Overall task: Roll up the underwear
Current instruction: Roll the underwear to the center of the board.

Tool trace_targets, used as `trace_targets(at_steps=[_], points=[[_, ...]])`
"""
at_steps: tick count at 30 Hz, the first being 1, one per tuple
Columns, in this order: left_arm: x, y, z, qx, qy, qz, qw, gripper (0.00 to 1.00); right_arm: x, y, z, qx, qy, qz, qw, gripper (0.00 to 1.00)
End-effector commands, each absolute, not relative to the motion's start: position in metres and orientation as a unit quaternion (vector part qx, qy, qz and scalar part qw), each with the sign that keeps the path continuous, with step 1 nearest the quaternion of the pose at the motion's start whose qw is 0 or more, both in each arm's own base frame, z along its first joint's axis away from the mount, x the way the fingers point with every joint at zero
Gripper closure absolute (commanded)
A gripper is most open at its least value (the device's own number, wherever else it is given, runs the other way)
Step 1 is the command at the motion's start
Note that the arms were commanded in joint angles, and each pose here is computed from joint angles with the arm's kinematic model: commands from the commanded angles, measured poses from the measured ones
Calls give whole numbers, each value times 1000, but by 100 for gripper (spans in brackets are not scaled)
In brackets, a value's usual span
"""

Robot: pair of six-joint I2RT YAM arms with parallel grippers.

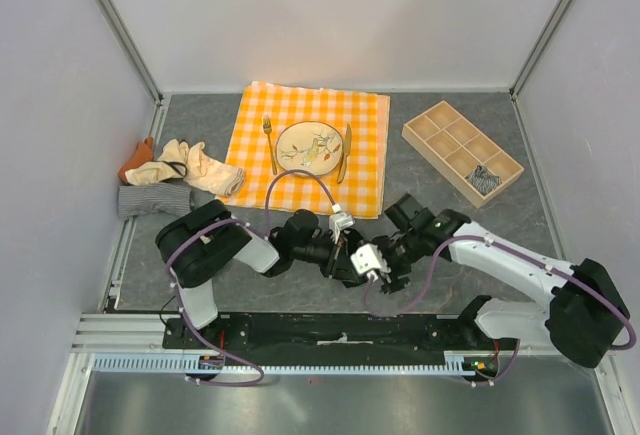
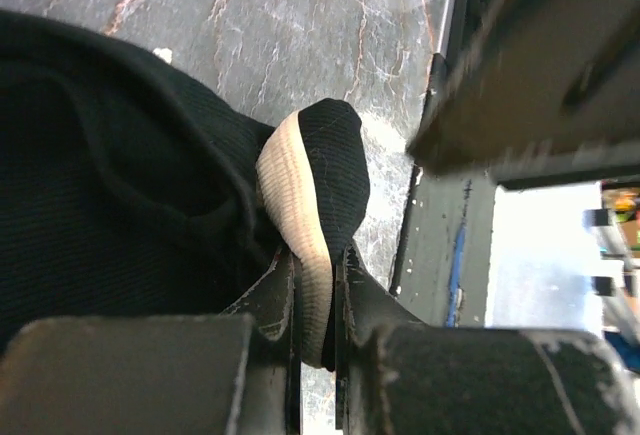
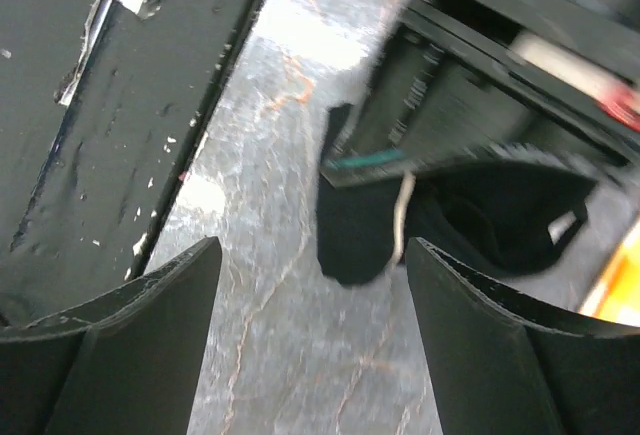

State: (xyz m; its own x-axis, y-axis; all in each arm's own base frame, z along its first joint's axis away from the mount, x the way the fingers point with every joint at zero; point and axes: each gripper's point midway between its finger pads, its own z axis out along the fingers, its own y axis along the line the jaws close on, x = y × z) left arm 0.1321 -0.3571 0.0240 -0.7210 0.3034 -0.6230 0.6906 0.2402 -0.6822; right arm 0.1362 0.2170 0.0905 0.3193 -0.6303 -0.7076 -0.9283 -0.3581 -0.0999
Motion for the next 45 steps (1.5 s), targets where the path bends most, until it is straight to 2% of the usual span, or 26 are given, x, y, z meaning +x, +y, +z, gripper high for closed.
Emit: trace_targets(at_steps=[1,5,10,12,16,17,18,20,24,29,35,36,38,39,43,45], points=[[115,-315,-37,207,858,-468,53,98,144,244,75,-812,449,233,291,20],[121,-313,-39,181,861,-472,53,98,147,242,51,-830,453,192,263,27],[127,-316,-34,165,858,-482,63,97,150,233,20,-839,469,155,227,30],[126,-316,-30,162,855,-488,66,91,152,231,14,-840,476,147,216,34],[131,-318,-8,158,837,-514,103,58,155,223,-1,-835,502,132,182,48],[133,-318,6,162,826,-526,125,57,154,222,-3,-831,510,133,175,56],[137,-318,11,161,822,-527,143,56,153,221,-5,-831,512,136,168,60],[137,-312,19,164,819,-525,165,55,148,217,-11,-832,516,141,149,65],[147,-298,50,197,792,-512,267,55,139,213,-15,-830,523,158,116,74],[135,-278,72,258,747,-484,375,54,124,223,-2,-815,531,216,86,78],[104,-288,105,383,640,-434,505,50,100,232,22,-773,541,330,23,78],[91,-293,107,404,624,-437,507,49,91,224,21,-761,549,346,-13,78],[88,-296,108,423,609,-421,522,46,94,229,29,-745,549,379,-18,78],[81,-299,107,437,601,-421,520,44,89,219,28,-725,562,394,-53,78],[71,-316,103,496,574,-385,526,41,99,218,27,-694,577,422,-82,78],[69,-321,87,537,572,-337,521,40,103,218,22,-683,588,423,-92,78]])
